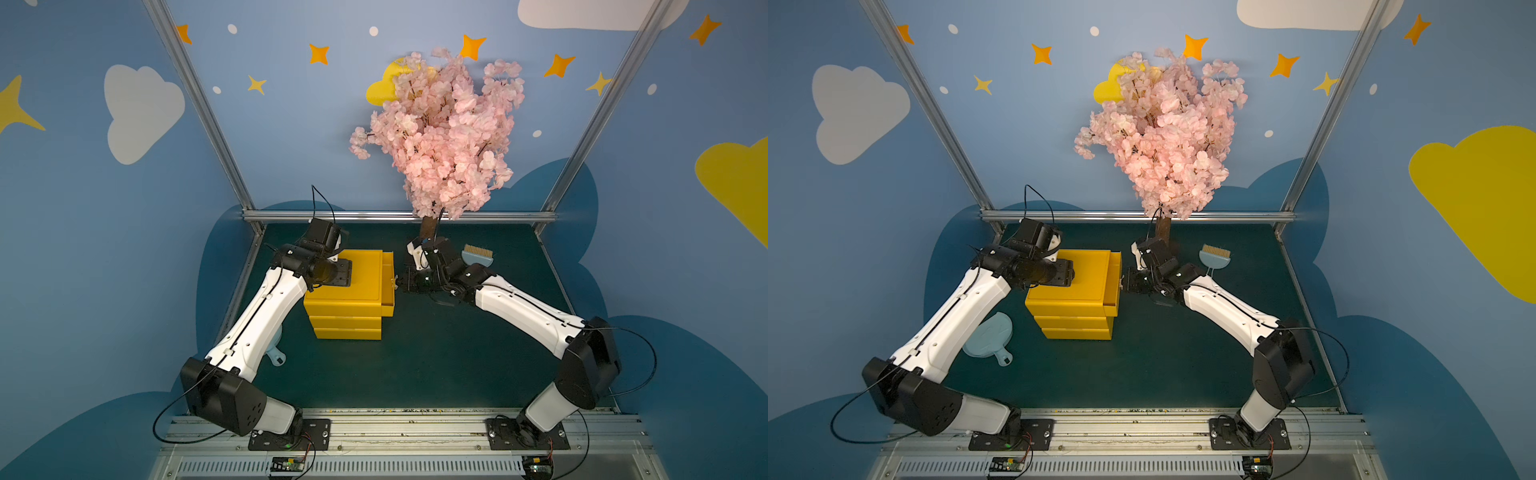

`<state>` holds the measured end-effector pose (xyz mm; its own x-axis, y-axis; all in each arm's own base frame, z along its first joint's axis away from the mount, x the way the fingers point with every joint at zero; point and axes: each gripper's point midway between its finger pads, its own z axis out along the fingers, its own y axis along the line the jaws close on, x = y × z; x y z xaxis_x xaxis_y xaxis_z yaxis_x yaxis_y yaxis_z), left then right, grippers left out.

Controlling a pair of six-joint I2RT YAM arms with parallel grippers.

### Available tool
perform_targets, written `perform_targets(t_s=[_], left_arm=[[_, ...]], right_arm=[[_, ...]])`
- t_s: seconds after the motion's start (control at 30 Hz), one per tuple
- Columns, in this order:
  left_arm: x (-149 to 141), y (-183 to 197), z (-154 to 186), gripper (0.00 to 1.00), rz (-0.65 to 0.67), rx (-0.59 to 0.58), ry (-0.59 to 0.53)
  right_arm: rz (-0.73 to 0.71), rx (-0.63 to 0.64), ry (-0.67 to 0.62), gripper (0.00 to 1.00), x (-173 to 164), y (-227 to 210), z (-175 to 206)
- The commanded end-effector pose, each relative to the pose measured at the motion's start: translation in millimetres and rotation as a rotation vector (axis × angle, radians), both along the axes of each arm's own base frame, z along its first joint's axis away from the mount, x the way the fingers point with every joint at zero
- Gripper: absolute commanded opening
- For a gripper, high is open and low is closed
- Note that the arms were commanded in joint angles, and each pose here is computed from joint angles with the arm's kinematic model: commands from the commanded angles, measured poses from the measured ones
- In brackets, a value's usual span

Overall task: Take the seed bags out of the drawer
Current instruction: Open the drawer in the storage box.

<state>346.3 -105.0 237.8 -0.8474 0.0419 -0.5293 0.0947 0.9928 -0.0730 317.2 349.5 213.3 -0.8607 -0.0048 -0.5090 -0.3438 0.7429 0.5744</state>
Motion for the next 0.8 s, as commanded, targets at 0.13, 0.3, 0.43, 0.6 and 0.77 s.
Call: perform_targets(t_s=[0.13,0.3,0.43,0.6,0.77], left_arm=[[-19.7,-0.2,-34.3,0.70,-0.011,0.005,0.153],[-20.1,-0.3,-33.7,0.70,-0.011,0.003,0.152],[-20.0,-0.3,-33.9,0.70,-0.011,0.003,0.152],[-20.5,-0.4,-33.1,0.70,-0.012,0.002,0.150],[-20.9,-0.2,-33.6,0.70,-0.011,0.003,0.152]], right_arm=[[-0.062,-0.087,-0.045,0.00,-4.0,-34.9,15.9],[-0.121,-0.087,-0.058,0.00,-0.9,-54.2,15.6],[-0.142,-0.090,-0.080,0.00,0.8,-70.1,17.1],[-0.166,-0.094,-0.093,0.00,1.8,-89.0,18.2],[-0.181,-0.088,-0.095,0.00,4.3,-102.2,17.7]])
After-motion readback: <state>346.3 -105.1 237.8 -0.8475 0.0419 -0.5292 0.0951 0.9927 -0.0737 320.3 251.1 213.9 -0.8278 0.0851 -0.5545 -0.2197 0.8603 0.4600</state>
